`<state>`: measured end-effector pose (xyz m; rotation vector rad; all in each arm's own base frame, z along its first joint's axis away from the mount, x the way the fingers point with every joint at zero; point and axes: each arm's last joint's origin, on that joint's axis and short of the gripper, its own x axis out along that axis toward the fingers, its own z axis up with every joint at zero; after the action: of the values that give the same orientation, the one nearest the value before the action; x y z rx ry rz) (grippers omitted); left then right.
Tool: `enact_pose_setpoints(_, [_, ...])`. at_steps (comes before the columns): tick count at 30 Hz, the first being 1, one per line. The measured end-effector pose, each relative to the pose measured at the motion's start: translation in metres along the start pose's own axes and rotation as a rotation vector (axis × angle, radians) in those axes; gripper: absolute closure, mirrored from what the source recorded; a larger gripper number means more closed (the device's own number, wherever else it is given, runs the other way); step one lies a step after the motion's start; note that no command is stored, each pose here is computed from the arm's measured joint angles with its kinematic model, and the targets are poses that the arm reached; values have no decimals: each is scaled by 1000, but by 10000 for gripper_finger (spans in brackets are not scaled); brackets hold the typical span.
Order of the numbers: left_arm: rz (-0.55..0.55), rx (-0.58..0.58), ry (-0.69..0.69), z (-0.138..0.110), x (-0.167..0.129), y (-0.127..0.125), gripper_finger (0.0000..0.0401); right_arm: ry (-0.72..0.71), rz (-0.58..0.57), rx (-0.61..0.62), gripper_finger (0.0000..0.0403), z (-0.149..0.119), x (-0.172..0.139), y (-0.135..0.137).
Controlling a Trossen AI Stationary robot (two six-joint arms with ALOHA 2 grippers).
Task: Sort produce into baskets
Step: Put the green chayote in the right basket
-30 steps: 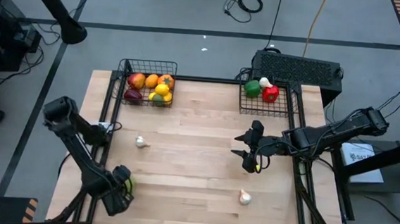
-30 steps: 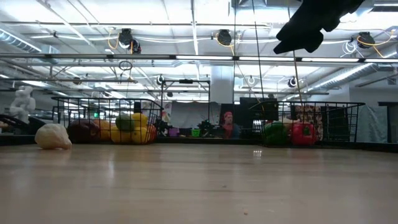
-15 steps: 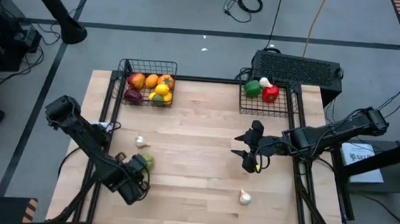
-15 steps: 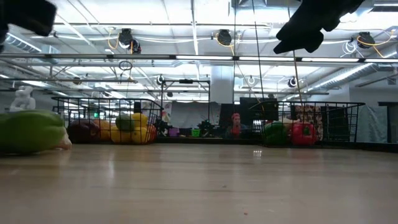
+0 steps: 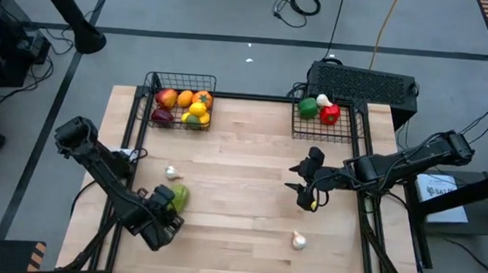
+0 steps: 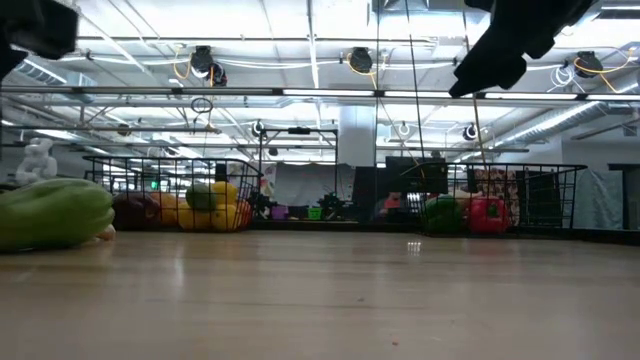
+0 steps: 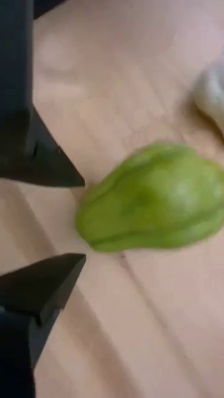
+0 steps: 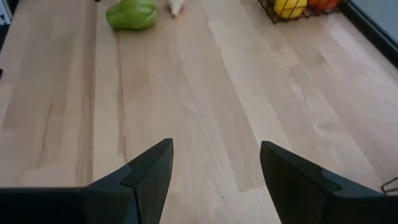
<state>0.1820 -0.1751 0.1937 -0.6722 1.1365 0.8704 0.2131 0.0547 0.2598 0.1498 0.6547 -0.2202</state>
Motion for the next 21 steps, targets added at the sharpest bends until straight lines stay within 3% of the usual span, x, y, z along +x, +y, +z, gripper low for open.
enact_pose_setpoints(4, [-15, -197, -61, -9, 1, 2, 160, 9, -4, 8, 170, -1, 0, 0])
enact_pose_setpoints(7, [-23, -251, -63, -16, 4, 0, 141, 11, -5, 8, 170, -1, 0, 0])
enact_pose_setpoints(14, [-16, -205, -52, -26, 23, -12, 112, 11, -5, 0, 170, -1, 0, -1])
enact_pose_setpoints(21, [33, -196, -62, -26, 29, -12, 46, 12, -5, 10, 170, -1, 0, -1])
